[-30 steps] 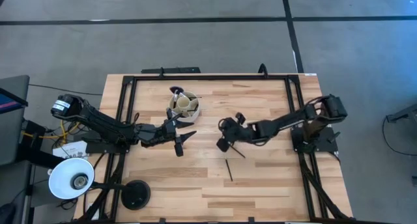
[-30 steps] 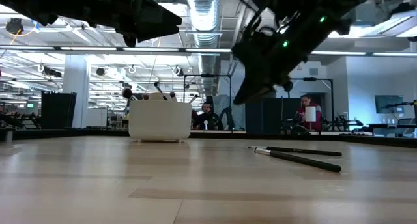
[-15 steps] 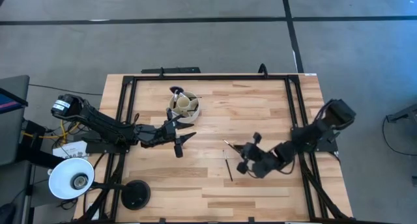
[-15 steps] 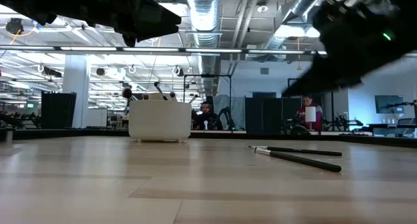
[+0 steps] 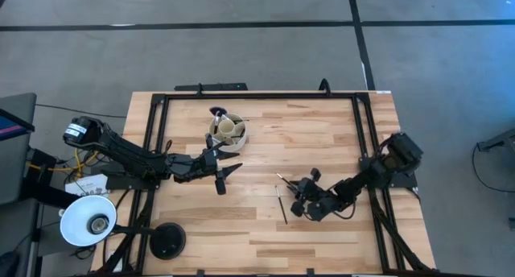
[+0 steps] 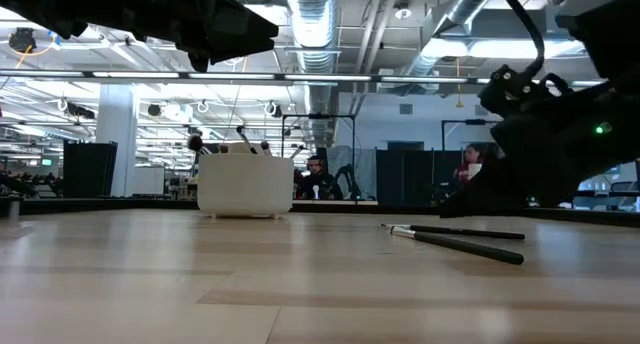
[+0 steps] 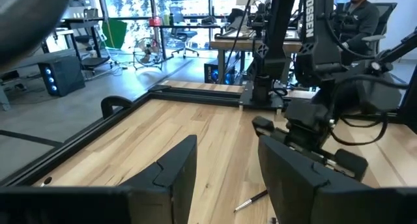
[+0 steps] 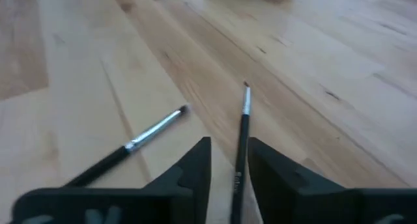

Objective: Sort items
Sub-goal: Put the liner brush in the white organizer

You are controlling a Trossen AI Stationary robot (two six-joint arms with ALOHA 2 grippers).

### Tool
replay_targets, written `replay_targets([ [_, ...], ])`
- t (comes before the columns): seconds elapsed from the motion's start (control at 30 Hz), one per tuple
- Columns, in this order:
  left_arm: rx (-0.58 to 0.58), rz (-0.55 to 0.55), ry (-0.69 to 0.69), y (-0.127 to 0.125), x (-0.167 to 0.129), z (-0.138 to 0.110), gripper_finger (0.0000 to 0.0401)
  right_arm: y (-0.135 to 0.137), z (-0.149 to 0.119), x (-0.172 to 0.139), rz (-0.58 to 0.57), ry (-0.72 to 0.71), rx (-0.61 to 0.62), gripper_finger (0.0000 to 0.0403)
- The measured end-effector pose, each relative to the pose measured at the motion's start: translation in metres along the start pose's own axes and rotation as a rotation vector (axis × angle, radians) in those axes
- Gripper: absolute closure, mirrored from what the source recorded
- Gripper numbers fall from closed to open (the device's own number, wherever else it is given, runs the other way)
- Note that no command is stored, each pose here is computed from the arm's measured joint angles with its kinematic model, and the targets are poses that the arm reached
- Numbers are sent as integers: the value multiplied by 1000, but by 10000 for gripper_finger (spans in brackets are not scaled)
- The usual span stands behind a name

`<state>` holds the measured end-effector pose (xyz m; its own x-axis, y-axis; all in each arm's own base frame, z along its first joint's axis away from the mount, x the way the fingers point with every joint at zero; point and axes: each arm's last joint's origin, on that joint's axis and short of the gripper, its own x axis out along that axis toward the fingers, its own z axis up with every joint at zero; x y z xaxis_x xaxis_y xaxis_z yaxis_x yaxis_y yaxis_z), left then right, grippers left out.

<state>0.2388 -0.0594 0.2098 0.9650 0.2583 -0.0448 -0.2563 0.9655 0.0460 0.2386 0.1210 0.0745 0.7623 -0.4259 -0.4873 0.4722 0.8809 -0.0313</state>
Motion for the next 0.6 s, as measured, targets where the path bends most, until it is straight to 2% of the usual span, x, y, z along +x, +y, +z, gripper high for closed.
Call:
replay_targets([
  [0.13,0,0,0,0,0,0,240,-4,-8,9,-40,19,29,293],
  [0.3,0,-1,0,0,0,0,240,-10,-20,23,-115,22,94,290],
  [0.47,0,-1,0,0,0,0,240,-12,-22,27,-128,18,98,301],
  [0.6,0,-1,-1,0,0,0,240,-11,-24,25,-130,23,85,330],
])
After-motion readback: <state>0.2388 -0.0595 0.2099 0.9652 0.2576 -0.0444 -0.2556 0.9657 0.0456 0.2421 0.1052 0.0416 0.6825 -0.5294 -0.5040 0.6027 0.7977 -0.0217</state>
